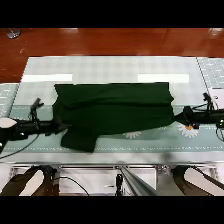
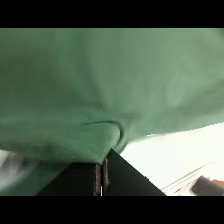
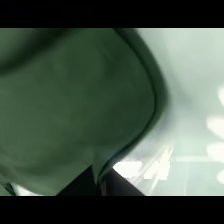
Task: Fold the shirts.
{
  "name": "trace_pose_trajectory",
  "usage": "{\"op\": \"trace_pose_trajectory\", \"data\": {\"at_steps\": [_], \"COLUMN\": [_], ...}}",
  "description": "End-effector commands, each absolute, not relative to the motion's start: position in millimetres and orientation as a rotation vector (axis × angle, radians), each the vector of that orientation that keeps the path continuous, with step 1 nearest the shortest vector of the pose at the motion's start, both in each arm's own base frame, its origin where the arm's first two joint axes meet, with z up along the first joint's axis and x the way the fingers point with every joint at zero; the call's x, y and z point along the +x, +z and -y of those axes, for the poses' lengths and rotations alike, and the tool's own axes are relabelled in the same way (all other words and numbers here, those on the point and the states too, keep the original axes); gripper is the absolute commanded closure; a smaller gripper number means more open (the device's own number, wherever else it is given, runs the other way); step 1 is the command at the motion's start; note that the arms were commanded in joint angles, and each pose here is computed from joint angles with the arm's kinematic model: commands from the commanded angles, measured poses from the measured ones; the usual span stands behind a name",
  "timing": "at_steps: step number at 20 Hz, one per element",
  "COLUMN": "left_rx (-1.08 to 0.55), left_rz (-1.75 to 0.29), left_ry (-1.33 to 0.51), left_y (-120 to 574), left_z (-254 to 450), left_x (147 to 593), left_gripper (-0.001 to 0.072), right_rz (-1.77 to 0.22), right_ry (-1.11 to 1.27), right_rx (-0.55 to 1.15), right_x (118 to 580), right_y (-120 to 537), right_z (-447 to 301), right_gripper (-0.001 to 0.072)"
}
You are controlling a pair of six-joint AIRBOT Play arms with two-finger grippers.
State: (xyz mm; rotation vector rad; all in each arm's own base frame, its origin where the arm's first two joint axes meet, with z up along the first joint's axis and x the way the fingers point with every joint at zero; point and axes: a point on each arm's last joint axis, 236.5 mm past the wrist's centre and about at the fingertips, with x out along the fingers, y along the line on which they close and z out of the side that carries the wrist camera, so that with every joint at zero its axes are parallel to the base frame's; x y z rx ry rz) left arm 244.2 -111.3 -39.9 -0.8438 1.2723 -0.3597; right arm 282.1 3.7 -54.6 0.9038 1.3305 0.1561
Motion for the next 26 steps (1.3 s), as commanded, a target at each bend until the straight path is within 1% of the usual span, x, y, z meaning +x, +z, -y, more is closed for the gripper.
{"op": "trace_pose_trajectory", "data": {"at_steps": [1, 3, 5, 7, 12, 14, 17, 18, 19, 20, 21, 24, 25, 26], "left_rx": [-0.836, -0.818, -0.838, -0.904, -0.902, -0.904, -0.926, -0.934, -0.928, -0.924, -0.908, -0.823, -0.817, -0.807], "left_rz": [-1.176, -1.146, -1.159, -1.200, -1.159, -1.176, -1.234, -1.254, -1.265, -1.276, -1.291, -1.335, -1.359, -1.371], "left_ry": [-0.348, -0.341, -0.323, -0.292, -0.281, -0.289, -0.281, -0.278, -0.282, -0.291, -0.317, -0.375, -0.333, -0.243], "left_y": [-1.6, 6.1, 3.6, -0.8, -1.4, -9.9, -36.0, -44.8, -51.2, -54.1, -52.2, -25.6, -17.1, -10.7], "left_z": [102.0, 96.6, 90.7, 87.1, 74.3, 73.2, 73.7, 74.2, 75.6, 77.9, 78.8, 43.2, 22.6, -4.8], "left_x": [288.5, 318.0, 348.4, 374.7, 442.1, 456.5, 459.8, 458.5, 457.7, 455.9, 451.3, 438.6, 432.3, 425.7], "left_gripper": [0.0686, 0.0686, 0.0686, 0.0686, 0.0686, 0.0686, 0.0686, 0.0686, 0.0627, 0.0152, -0.0001, 0.0005, 0.0005, 0.0005], "right_rz": [-1.257, -1.230, -1.175, -1.141, -1.168, -1.177, -1.192, -1.196, -1.201, -1.206, -1.195, -1.152, -1.150, -1.156], "right_ry": [0.199, 0.231, 0.208, 0.168, 0.202, 0.219, 0.214, 0.210, 0.204, 0.205, 0.202, 0.171, 0.148, 0.115], "right_rx": [0.869, 0.805, 0.759, 0.781, 0.781, 0.798, 0.804, 0.809, 0.816, 0.812, 0.802, 0.791, 0.786, 0.786], "right_x": [314.6, 339.7, 375.5, 409.0, 456.5, 468.5, 480.0, 482.4, 484.4, 485.0, 487.3, 489.7, 484.4, 475.9], "right_y": [-20.9, -10.1, -2.8, 1.7, -5.8, -14.0, -33.7, -41.1, -48.9, -53.8, -54.3, -36.6, -32.0, -31.8], "right_z": [3.5, -2.9, -2.0, 3.8, -5.0, -9.9, -13.1, -14.6, -15.5, -16.7, -14.6, 20.5, 39.3, 59.7], "right_gripper": [0.0689, 0.0689, 0.0688, 0.0688, 0.0688, 0.0688, 0.0687, 0.0666, 0.0382, 0.0069, 0.0079, 0.0080, 0.0080, 0.0080]}}
